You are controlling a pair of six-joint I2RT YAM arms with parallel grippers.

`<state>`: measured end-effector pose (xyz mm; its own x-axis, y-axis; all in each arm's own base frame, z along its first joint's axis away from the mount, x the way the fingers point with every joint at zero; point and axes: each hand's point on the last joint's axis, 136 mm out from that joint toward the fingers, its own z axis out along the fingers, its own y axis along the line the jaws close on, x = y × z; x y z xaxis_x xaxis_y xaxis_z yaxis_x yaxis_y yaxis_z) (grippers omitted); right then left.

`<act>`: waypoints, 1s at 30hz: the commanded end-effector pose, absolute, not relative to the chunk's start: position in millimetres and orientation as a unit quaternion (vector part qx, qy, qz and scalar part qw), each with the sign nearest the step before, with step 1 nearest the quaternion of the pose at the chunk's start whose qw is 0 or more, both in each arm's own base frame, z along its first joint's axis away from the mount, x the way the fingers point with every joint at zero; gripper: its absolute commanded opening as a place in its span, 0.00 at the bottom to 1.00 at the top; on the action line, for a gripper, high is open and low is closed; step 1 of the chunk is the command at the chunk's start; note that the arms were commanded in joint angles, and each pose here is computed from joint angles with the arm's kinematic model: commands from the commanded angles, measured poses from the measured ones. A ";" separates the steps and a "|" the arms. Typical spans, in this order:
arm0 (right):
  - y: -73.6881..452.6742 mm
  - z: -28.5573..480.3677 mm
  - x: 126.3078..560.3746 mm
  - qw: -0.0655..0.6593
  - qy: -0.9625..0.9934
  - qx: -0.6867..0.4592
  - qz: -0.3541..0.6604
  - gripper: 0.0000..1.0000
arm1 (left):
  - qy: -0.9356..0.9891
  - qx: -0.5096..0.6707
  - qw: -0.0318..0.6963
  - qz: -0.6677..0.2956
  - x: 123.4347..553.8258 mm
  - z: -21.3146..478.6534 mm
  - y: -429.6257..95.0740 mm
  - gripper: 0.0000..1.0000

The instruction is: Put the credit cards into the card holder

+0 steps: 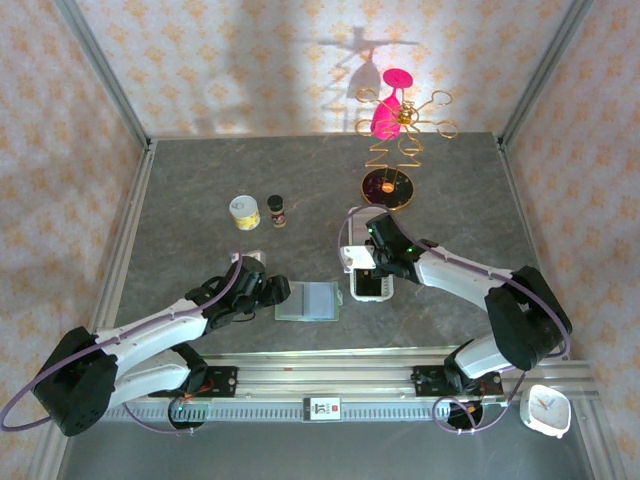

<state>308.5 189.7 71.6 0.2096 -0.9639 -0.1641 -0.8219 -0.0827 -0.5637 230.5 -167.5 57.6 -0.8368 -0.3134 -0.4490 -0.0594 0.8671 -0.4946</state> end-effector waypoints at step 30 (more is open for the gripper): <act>187.2 87.9 307.7 0.296 0.622 -0.714 -0.127 0.17 | 0.934 -0.094 0.261 -0.224 224.9 48.4 -164.0 0.58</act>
<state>301.8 189.8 77.5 0.2167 -0.9590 -0.1826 -0.8283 -0.0816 -0.5544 228.8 -166.3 54.7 -0.8397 -0.3113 -0.4450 -0.0623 0.8692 -0.4905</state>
